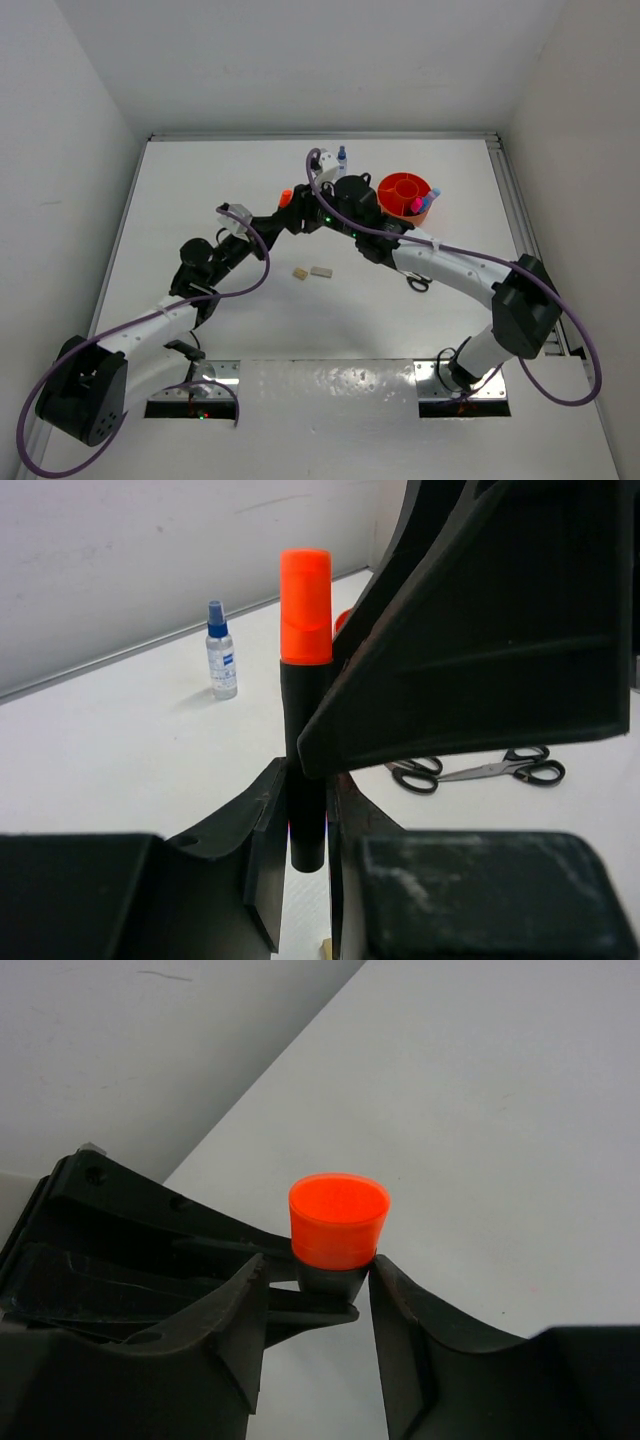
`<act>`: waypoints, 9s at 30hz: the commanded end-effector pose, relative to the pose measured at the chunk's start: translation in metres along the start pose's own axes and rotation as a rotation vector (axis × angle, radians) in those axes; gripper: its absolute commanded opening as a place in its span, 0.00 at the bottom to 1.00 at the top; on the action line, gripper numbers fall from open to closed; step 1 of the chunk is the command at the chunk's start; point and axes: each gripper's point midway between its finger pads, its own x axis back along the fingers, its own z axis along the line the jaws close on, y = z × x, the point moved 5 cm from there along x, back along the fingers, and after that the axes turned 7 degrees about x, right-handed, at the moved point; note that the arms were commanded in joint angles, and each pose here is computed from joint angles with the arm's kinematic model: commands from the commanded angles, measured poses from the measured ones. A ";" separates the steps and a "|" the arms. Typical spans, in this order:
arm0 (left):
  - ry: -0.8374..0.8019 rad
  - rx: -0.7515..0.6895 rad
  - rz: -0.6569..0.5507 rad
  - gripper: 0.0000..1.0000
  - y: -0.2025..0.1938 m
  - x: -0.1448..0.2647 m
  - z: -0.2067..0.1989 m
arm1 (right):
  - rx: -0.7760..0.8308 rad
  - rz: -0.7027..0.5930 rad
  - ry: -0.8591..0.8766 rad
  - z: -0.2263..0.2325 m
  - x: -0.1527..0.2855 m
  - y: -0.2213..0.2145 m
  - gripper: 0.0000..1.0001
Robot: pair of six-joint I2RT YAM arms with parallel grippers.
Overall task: Sort the stationery into containers
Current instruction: Place the pen in the storage box.
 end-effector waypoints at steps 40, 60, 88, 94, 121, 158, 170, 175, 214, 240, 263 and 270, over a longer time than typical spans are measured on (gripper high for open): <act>0.014 -0.020 0.009 1.00 0.006 -0.002 0.003 | -0.144 -0.284 -1.271 -0.265 0.192 0.056 0.00; 0.014 -0.014 0.074 1.00 0.001 -0.014 0.009 | -0.236 -0.347 -1.463 -0.298 0.196 0.024 0.00; 0.030 -0.045 0.075 1.00 0.000 -0.010 0.012 | -0.217 -0.268 -1.471 -0.293 0.185 0.004 0.00; 0.034 -0.053 0.065 1.00 0.001 -0.009 0.013 | -0.189 -0.275 -1.486 -0.288 0.193 0.008 0.00; 0.025 -0.057 0.058 1.00 0.001 -0.007 0.011 | -0.191 -0.229 -1.431 -0.279 0.183 0.008 0.00; 0.057 -0.067 0.055 1.00 -0.002 -0.001 0.015 | -0.306 -0.232 -1.410 -0.297 0.159 -0.037 0.00; 0.062 -0.072 0.041 1.00 0.002 0.000 0.017 | -0.321 -0.174 -1.373 -0.307 0.152 -0.056 0.00; 0.067 -0.074 0.036 1.00 0.003 0.001 0.017 | -0.329 -0.151 -1.358 -0.309 0.148 -0.062 0.00; 0.070 -0.077 0.037 1.00 0.002 0.003 0.018 | -0.346 -0.131 -1.335 -0.306 0.157 -0.068 0.30; 0.051 -0.083 0.025 1.00 0.006 0.002 0.015 | -0.270 -0.242 -1.383 -0.289 0.185 -0.012 0.47; -0.066 0.017 0.095 1.00 -0.003 -0.013 -0.011 | -0.042 0.086 -0.815 -0.184 0.206 0.004 0.68; -0.092 0.066 0.184 1.00 -0.016 -0.021 -0.018 | -0.090 0.130 -0.738 -0.153 0.228 -0.022 0.70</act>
